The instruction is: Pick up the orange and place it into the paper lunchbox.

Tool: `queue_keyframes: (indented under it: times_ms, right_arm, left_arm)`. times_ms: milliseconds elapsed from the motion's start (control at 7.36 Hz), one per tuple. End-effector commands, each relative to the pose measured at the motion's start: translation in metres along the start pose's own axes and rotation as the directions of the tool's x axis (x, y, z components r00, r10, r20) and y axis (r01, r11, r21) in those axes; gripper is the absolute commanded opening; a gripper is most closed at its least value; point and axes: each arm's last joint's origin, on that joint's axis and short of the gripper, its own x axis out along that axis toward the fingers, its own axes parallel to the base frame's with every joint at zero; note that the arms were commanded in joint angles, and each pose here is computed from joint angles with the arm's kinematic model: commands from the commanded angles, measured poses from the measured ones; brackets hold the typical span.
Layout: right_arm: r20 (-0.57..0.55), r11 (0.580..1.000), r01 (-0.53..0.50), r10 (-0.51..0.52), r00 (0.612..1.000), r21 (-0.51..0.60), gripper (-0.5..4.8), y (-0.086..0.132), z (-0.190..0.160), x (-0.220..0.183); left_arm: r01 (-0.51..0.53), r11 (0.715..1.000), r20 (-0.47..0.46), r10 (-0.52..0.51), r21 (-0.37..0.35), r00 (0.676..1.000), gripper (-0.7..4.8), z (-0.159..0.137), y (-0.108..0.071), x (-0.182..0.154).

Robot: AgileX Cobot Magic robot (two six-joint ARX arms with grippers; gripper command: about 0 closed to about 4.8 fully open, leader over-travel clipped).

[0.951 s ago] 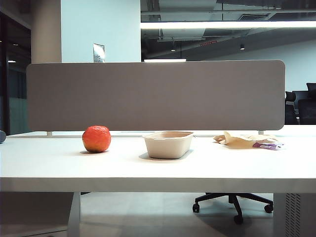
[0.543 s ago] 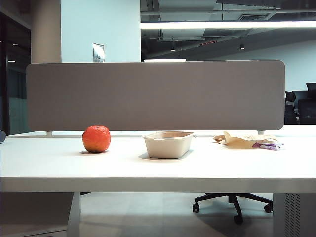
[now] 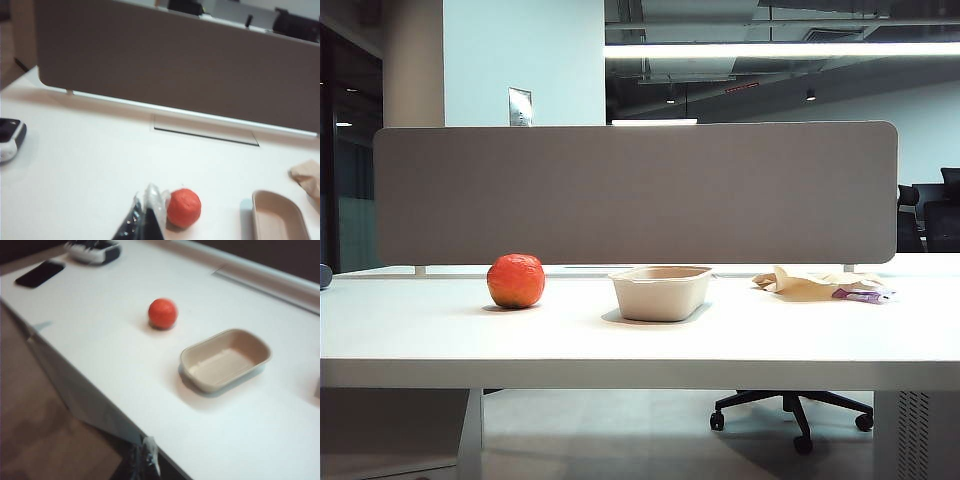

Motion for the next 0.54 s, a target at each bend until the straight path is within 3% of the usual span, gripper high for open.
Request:
queue_keyframes:
  times_ms: [136,408,543]
  right_arm:
    - [-0.025,0.998,0.011,-0.009,1.0,0.063,-0.03,0.013,0.002,0.014]
    - [-0.019,0.989,0.063,-0.061,0.998,0.131,-0.03,0.011,0.004,0.021]
    - [0.051,0.989,0.063,-0.07,0.996,0.133,-0.03,0.011,0.01,0.021]
  left_arm:
    - [0.058,0.998,0.01,-0.058,0.014,0.998,-0.05,0.002,-0.008,0.0]
    - [0.165,0.981,-0.067,-0.158,0.107,0.985,-0.05,-0.009,-0.025,0.014]
    - [0.22,0.97,-0.17,-0.201,0.104,0.965,-0.05,-0.024,-0.029,0.046]
